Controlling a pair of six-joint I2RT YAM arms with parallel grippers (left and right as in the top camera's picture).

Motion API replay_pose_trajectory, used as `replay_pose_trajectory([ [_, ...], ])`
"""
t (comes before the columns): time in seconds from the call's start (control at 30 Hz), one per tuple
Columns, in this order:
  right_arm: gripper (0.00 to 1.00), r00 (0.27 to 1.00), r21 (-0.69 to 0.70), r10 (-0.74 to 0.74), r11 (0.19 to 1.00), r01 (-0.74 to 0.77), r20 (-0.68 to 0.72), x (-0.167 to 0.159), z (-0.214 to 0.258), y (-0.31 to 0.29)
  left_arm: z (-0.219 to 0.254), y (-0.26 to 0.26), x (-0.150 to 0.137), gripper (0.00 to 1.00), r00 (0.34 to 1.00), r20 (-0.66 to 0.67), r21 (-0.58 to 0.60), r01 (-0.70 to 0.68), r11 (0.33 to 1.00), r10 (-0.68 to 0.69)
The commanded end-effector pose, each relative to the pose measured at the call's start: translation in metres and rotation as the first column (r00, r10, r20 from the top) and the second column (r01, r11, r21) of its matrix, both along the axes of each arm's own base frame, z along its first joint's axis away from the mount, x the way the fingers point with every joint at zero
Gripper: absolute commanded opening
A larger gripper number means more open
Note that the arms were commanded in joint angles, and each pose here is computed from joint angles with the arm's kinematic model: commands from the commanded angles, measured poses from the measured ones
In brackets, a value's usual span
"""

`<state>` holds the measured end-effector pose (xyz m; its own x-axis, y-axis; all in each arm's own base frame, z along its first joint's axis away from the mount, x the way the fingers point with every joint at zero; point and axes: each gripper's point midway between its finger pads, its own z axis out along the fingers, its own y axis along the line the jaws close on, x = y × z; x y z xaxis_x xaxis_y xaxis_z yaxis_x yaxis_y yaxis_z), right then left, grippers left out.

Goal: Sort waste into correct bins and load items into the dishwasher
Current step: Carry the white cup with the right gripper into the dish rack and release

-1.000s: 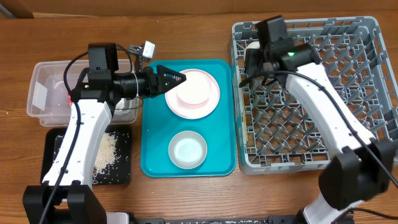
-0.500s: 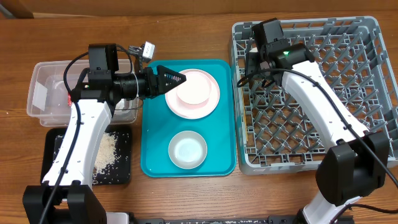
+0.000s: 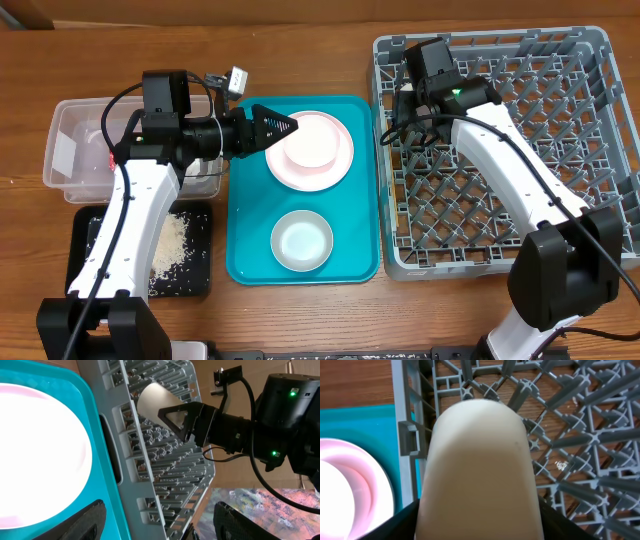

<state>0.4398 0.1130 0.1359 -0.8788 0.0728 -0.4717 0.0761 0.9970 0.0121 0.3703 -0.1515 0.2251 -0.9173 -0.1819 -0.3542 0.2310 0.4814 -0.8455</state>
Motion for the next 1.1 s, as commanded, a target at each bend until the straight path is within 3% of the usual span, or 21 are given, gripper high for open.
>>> replay_pose_trajectory([
  [0.0,0.83,1.000,-0.014,-0.004,1.000,0.004,0.008,0.000,0.002,-0.002,0.000,0.001,0.003,0.71,0.999,0.032,0.017,0.006,1.000,-0.007],
  [0.17,0.96,1.000,-0.014,-0.004,1.000,0.004,0.011,0.000,0.003,-0.002,0.002,0.001,0.004,0.83,0.999,0.047,0.016,0.006,1.000,-0.007],
  [0.4,0.95,0.999,0.041,0.024,0.999,-0.025,0.038,0.005,0.041,0.009,0.028,0.011,0.008,0.94,0.987,0.158,0.042,-0.041,0.998,0.034],
  [0.5,0.91,0.979,0.206,0.203,0.958,-0.199,0.003,-0.010,0.059,0.049,0.049,0.035,0.011,0.95,0.960,0.232,0.110,-0.185,0.977,0.156],
  [0.6,0.88,0.950,0.355,0.314,0.889,-0.289,-0.011,-0.028,0.066,0.085,0.060,0.083,0.013,0.96,0.875,0.261,0.224,-0.465,0.857,0.407],
  [0.67,0.86,0.929,0.415,0.369,0.848,-0.330,-0.014,-0.038,0.067,0.105,0.064,0.116,0.009,0.98,0.788,0.307,0.303,-0.613,0.730,0.534],
  [0.8,0.86,0.897,0.415,0.442,0.815,-0.405,0.007,-0.051,0.067,0.138,0.065,0.161,-0.009,1.00,0.664,0.375,0.417,-0.744,0.522,0.647],
  [0.87,0.86,0.882,0.392,0.470,0.808,-0.440,0.020,-0.058,0.066,0.154,0.058,0.168,-0.016,1.00,0.653,0.368,0.457,-0.747,0.483,0.662],
  [1.07,0.86,0.857,0.237,0.511,0.827,-0.510,0.062,-0.068,0.051,0.189,0.037,0.169,-0.023,1.00,0.683,0.303,0.525,-0.702,0.482,0.665],
])
